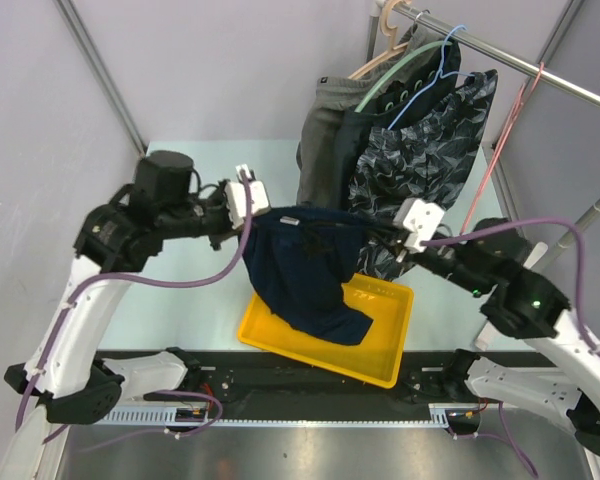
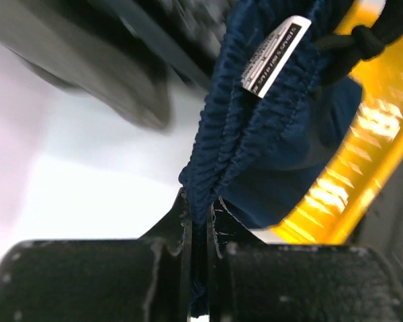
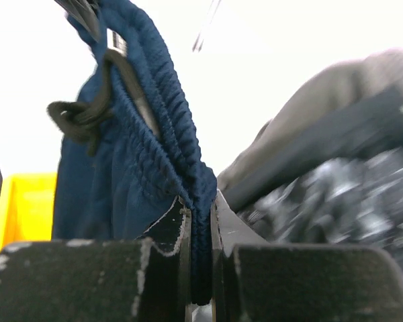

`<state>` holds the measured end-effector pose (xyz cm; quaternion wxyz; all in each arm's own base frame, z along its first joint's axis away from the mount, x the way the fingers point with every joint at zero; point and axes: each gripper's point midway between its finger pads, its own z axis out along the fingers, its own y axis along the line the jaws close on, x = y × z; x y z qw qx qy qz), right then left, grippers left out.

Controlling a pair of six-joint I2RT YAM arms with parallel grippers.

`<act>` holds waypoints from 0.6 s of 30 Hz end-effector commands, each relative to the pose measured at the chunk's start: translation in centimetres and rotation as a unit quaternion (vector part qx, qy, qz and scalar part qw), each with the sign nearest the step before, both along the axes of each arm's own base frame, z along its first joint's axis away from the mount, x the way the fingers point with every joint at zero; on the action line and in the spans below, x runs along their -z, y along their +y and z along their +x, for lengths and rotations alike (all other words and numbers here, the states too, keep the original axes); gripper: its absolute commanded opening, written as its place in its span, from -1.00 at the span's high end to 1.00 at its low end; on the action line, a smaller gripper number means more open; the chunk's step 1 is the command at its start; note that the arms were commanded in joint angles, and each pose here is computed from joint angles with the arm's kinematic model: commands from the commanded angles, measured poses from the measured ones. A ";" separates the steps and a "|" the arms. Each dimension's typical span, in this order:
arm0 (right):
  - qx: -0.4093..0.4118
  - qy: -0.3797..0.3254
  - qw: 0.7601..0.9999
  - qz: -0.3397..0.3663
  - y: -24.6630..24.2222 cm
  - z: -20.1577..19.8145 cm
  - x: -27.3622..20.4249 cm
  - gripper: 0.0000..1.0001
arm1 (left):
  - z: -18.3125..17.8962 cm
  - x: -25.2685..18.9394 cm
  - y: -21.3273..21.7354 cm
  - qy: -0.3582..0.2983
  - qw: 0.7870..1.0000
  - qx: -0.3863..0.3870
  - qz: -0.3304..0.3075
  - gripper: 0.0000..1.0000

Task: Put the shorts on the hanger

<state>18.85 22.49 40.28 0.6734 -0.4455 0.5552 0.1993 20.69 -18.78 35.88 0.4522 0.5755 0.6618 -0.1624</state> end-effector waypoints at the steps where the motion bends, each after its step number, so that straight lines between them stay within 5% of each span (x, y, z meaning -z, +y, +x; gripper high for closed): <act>1: -0.006 -0.064 0.998 0.013 -1.9 -1.4 -6.5 1.00 | 0.7 -8.2 -0.2 -0.088 0.994 -0.012 -0.069 0.94; 8: 0.003 -0.113 0.993 0.018 -3.6 -2.2 -14.3 1.00 | -2.2 -18.1 -0.4 -0.166 0.974 0.027 -0.153 0.86; 12: 0.011 -0.117 0.993 0.026 -4.6 -2.7 -16.5 1.00 | -2.9 -18.5 -0.3 -0.176 0.971 0.036 -0.160 0.93; 18: 0.000 -0.065 0.998 0.005 -4.1 -2.7 -11.4 1.00 | -2.8 -15.2 -1.2 -0.131 0.980 0.051 -0.138 0.99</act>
